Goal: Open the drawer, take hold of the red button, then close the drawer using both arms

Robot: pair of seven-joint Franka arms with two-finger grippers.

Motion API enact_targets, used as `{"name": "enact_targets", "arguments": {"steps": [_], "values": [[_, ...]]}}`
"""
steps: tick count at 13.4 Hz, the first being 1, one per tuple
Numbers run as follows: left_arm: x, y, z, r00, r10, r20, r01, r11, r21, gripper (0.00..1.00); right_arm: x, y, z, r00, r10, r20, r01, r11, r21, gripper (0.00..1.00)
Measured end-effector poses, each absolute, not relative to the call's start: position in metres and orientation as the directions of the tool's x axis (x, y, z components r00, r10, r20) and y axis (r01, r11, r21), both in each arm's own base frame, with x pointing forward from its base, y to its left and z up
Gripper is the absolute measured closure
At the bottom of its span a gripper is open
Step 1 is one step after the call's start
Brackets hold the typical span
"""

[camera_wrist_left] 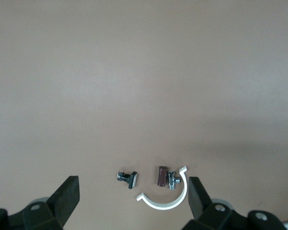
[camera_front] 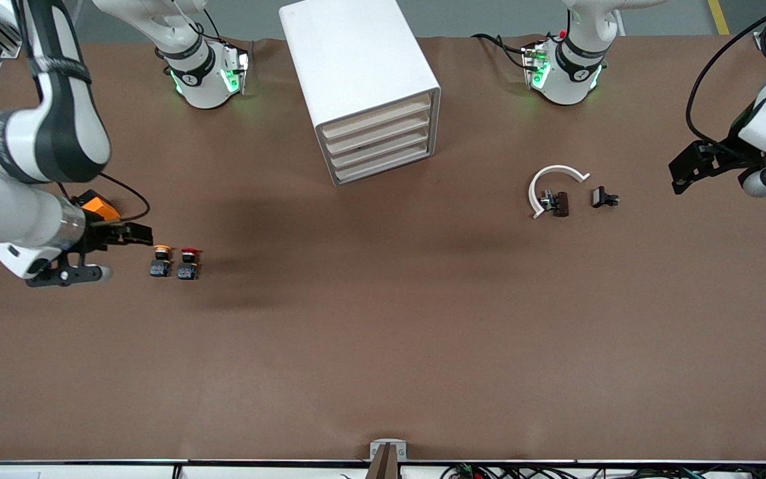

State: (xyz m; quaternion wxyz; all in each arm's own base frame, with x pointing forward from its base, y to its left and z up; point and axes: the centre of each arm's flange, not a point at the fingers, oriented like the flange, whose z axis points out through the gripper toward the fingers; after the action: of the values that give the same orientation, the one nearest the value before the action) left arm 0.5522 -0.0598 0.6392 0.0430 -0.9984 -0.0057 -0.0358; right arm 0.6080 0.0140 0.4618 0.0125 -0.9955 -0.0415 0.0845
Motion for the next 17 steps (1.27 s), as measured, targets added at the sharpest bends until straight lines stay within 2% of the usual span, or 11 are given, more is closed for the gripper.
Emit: {"name": "enact_targets", "arguments": {"steps": [4, 8, 11, 17], "values": [[0.530, -0.068, 0.645, 0.997, -0.010, 0.076, -0.003, -0.996, -0.092, 0.00, 0.601, -0.004, 0.539, 0.995, 0.057, -0.084, 0.055, -0.998, -0.026, 0.00], [0.515, -0.069, 0.657, 0.996, -0.009, 0.093, 0.000, -0.996, -0.093, 0.00, 0.564, -0.016, 0.601, 0.998, 0.036, -0.060, 0.035, -0.999, -0.024, 0.00], [0.510, -0.068, 0.655, 0.998, 0.002, 0.063, 0.006, -0.998, -0.060, 0.00, 0.542, -0.029, 0.628, 0.997, 0.012, -0.078, 0.010, -1.000, -0.025, 0.00], [0.510, -0.055, 0.650, 0.999, 0.037, 0.036, 0.038, -0.999, -0.017, 0.00, 0.542, -0.048, 0.647, 0.999, -0.022, -0.038, -0.023, -0.999, -0.022, 0.00]]}}
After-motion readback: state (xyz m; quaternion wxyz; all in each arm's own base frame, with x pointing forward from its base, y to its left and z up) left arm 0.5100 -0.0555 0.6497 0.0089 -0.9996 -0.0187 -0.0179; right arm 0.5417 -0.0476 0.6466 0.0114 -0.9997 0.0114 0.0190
